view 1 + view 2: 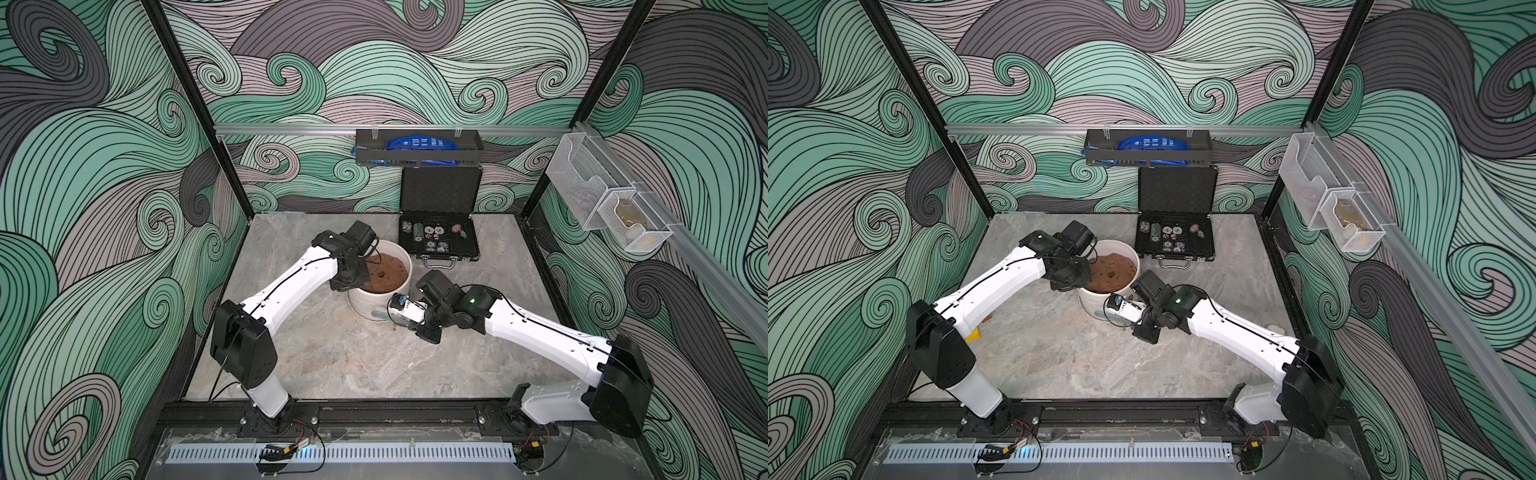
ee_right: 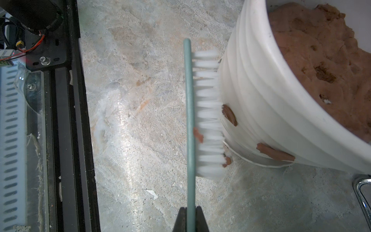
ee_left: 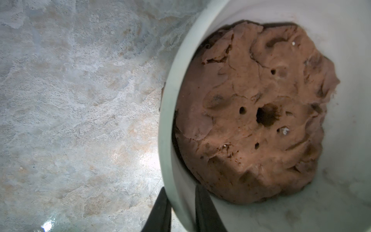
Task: Scrub the dried mud off the ceramic pot
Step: Rotate the pot at the center of the board.
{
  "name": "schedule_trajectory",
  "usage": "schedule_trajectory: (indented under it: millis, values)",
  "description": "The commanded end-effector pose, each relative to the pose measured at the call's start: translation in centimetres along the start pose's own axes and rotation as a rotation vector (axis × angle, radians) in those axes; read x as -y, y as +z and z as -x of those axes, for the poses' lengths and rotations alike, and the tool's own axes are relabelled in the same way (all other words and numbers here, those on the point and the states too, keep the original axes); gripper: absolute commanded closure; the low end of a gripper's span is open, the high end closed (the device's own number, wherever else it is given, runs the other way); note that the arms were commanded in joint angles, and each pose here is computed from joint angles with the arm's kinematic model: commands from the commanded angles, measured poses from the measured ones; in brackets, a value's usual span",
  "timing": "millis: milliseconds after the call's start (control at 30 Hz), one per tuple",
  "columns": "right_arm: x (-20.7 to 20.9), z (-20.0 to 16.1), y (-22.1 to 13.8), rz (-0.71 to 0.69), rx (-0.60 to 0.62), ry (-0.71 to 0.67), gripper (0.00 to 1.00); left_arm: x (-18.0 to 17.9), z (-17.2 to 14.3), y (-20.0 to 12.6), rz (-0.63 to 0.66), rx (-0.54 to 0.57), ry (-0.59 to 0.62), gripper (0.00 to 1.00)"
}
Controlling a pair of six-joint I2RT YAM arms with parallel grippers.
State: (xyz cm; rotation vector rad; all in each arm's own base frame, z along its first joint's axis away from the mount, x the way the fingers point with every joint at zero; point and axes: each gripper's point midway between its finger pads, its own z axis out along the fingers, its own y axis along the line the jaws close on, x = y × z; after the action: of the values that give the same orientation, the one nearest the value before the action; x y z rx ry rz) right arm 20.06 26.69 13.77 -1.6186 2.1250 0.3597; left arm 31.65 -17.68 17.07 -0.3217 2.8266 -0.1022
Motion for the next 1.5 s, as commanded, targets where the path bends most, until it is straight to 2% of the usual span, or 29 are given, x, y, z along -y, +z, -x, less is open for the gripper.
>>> schedule_trajectory:
  millis: [0, 100, 333, 500, 667, 767, 867, 1100, 1233, 1367, 1467]
  values:
    - [-0.1, -0.1, 0.5, 0.0, -0.004, 0.001, 1.0, -0.8, -0.4, 0.9, 0.068, -0.029, 0.045, 0.83]
    - [0.2, -0.3, 1.1, -0.013, -0.016, 0.014, 1.0, -1.1, -0.2, 1.0, 0.103, -0.029, 0.078, 0.89]
    - [1.3, -1.0, 3.6, -0.031, -0.072, 0.081, 1.0, -1.2, 0.1, 1.1, 0.118, -0.022, 0.111, 0.89]
    - [2.0, -0.9, 4.2, -0.032, -0.058, 0.135, 1.0, -1.1, 0.2, 1.7, 0.123, -0.029, 0.167, 0.89]
    - [2.9, -3.0, 5.4, -0.083, -0.143, 0.183, 1.0, -0.7, 0.0, 2.0, 0.102, -0.046, 0.184, 0.89]
    - [3.0, -3.0, 5.5, -0.092, -0.141, 0.208, 1.0, -0.7, 0.0, 2.0, 0.102, -0.045, 0.182, 0.9]
    - [2.2, -2.6, 5.9, -0.075, -0.136, 0.209, 1.0, -0.6, -0.1, 2.1, 0.098, -0.05, 0.182, 0.9]
    - [-0.4, -4.3, 6.7, -0.03, -0.234, 0.127, 1.0, -0.6, 0.1, 2.1, 0.1, -0.04, 0.218, 0.89]
    - [-1.3, -3.9, 5.8, -0.027, -0.222, 0.048, 1.0, 0.0, 0.4, 2.3, 0.081, -0.034, 0.273, 0.89]
    - [-2.1, -1.4, 4.1, 0.029, -0.133, 0.016, 1.0, 0.1, 0.6, 2.7, 0.085, -0.038, 0.312, 0.89]
    - [-1.5, 0.4, 3.2, 0.009, -0.058, 0.022, 1.0, 0.4, 0.7, 2.8, 0.072, -0.037, 0.329, 0.89]
